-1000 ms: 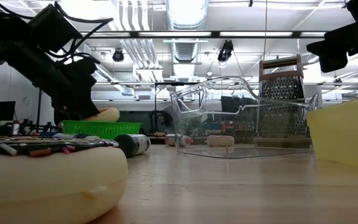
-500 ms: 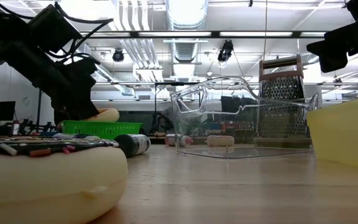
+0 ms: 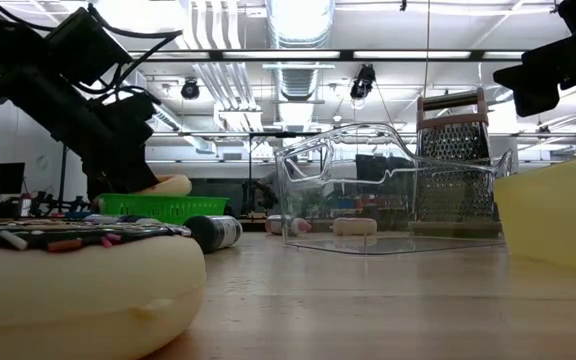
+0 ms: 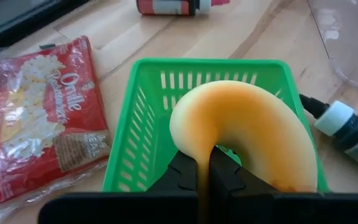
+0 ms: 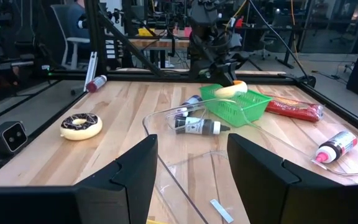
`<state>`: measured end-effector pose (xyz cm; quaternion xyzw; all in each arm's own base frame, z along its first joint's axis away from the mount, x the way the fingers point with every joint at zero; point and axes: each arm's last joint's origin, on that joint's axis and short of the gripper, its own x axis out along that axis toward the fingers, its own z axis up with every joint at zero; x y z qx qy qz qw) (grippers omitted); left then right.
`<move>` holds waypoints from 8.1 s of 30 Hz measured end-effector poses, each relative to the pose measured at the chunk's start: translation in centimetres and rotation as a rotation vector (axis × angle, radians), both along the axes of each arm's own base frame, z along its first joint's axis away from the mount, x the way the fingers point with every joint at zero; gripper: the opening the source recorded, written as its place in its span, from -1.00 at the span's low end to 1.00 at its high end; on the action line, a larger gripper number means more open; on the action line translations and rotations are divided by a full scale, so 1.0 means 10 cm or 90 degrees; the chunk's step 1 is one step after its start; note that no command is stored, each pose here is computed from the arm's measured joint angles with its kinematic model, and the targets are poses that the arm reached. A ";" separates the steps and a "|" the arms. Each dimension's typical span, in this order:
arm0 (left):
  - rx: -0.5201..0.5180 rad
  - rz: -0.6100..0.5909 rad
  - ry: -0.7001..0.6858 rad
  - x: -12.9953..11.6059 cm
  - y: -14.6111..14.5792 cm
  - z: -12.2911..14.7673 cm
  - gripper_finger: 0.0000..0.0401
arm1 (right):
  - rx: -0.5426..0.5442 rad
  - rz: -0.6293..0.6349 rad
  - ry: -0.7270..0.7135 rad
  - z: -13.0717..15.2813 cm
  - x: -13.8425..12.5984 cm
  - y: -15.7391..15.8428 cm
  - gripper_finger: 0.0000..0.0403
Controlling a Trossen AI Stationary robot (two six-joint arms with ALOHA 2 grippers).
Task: Pick & Place Food Item
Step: Put the yellow donut into the green bin, then put the pink donut into the green bin
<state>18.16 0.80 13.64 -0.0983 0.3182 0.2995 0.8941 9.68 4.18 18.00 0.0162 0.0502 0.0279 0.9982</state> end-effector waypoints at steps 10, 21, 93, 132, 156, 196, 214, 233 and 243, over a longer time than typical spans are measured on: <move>-0.005 -0.001 0.005 -0.01 0.00 -0.01 -0.91 | 0.000 0.000 0.000 0.00 0.00 0.00 -0.05; -0.004 0.001 0.005 -0.01 0.00 -0.01 -0.81 | 0.000 0.000 0.000 0.00 0.00 0.00 -0.05; 0.224 -0.312 -0.234 0.42 -0.08 0.69 0.18 | -0.152 -0.156 0.017 0.60 0.92 -0.11 -0.05; 0.212 -0.310 -0.234 0.31 -0.07 0.50 0.17 | 0.106 -0.145 0.674 0.57 2.39 -2.45 -0.05; 0.212 -0.309 -0.243 0.31 -0.07 0.51 0.17 | 0.136 -0.149 0.755 0.08 2.36 -2.78 -0.05; 0.211 -0.308 -0.240 0.31 -0.07 0.51 0.17 | 0.026 -0.101 0.866 -0.21 2.53 -2.63 -0.95; 0.206 -0.291 -0.230 0.28 -0.06 0.45 0.17 | -0.111 -0.089 0.650 0.83 2.70 -1.88 -0.96; 0.163 -0.086 -0.421 0.24 0.02 0.62 0.17 | -0.360 -0.172 0.461 0.96 3.26 -1.00 -0.96; 0.082 0.008 -0.462 0.23 0.20 0.60 0.17 | -0.536 -0.253 0.482 0.67 3.50 -0.85 -0.96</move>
